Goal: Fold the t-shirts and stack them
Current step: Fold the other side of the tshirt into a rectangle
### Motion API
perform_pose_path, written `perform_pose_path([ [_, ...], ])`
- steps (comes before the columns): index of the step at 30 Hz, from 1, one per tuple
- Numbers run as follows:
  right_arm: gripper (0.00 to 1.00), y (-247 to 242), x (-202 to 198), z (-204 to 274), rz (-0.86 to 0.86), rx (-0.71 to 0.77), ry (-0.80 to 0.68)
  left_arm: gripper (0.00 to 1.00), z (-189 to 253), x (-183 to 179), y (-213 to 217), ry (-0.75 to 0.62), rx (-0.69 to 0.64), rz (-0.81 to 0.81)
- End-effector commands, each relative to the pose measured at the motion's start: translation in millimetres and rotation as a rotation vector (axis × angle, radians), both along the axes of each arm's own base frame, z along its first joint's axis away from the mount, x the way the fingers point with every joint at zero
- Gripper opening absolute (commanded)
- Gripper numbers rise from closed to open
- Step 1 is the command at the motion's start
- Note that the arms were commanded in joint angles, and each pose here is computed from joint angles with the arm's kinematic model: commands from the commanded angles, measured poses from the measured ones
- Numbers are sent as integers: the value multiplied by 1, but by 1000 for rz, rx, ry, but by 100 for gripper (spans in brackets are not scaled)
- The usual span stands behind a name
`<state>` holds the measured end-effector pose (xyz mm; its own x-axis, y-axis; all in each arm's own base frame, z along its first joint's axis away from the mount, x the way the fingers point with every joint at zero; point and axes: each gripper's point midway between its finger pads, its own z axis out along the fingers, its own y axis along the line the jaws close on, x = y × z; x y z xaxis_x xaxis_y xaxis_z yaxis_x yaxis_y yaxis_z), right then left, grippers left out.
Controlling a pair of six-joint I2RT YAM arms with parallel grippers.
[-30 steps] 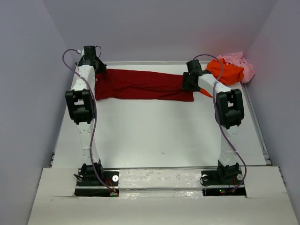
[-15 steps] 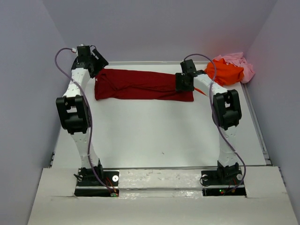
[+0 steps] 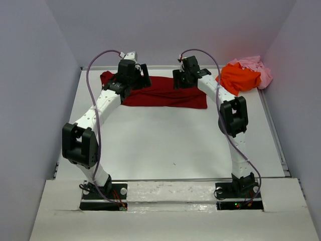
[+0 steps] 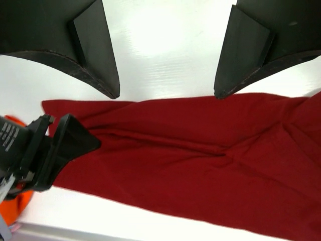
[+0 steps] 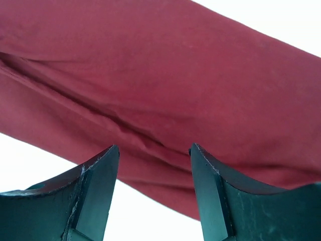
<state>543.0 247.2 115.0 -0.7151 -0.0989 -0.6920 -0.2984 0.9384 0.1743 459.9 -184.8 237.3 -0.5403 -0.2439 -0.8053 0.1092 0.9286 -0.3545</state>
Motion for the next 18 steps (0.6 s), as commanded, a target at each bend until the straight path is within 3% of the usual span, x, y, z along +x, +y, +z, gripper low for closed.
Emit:
perform_pose_path([
  [1,64,31,-2,-10,132,12,15,85,10,-12,1,-51,125,19],
  [10,61,70,-16,-39,225,15,68,86,17,-24,-21,-72,98,-37],
  [18,59,66,-26,-51,232,-23,86,86,9,-20,-18,-39,71,-51],
])
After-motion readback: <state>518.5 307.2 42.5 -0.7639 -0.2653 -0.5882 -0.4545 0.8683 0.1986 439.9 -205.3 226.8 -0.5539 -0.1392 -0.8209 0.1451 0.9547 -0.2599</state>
